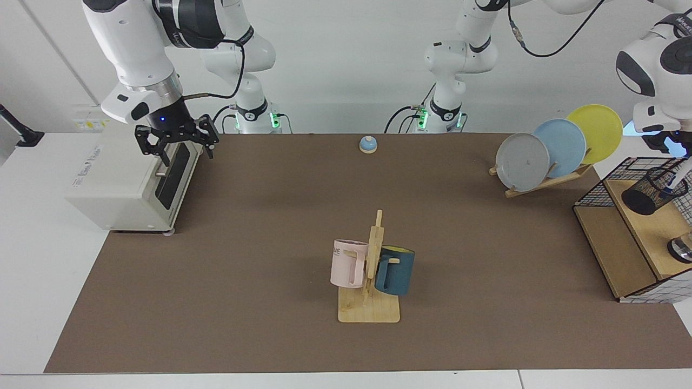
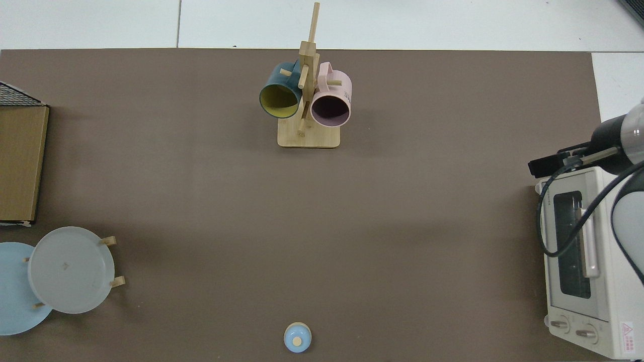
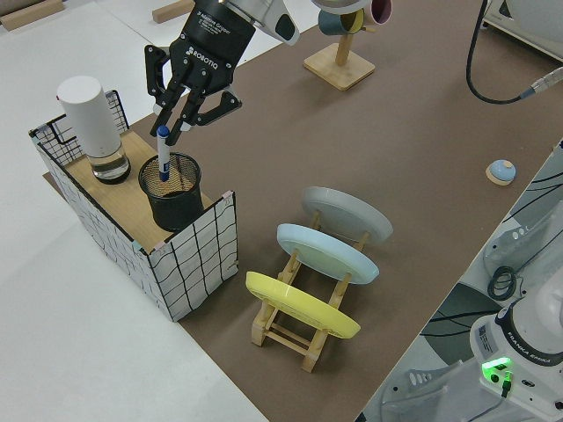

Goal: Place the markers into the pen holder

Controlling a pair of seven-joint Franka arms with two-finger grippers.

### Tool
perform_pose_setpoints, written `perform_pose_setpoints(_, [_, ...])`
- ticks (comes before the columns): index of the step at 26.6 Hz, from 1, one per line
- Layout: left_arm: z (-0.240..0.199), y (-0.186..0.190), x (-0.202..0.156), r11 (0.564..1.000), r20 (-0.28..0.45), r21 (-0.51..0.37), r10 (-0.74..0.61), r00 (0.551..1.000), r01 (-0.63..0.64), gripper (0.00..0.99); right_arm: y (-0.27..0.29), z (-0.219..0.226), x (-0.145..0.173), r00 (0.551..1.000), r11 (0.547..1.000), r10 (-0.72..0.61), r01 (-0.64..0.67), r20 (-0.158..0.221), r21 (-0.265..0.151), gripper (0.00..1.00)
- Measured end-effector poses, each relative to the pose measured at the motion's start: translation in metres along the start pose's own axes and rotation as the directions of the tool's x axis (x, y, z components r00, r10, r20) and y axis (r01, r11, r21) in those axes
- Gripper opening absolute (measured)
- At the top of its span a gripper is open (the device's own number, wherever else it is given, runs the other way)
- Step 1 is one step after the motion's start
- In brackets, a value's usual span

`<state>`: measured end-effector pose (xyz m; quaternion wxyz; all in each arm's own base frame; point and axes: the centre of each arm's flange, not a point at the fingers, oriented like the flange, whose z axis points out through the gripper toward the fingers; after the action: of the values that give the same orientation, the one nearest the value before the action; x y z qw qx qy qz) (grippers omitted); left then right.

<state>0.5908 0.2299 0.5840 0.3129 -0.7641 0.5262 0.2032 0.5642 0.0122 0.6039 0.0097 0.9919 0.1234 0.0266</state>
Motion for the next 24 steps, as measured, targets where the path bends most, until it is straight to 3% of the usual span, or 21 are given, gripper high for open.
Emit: perform_pose_setpoints(24, [0.015,0.010,0.012,0.999,-0.020,-0.038,-0.024,1.000,0.023,0.181,0.000,0.000,0.000,1.000,1.000,0.000,0.000,0.000,0.000,1.00])
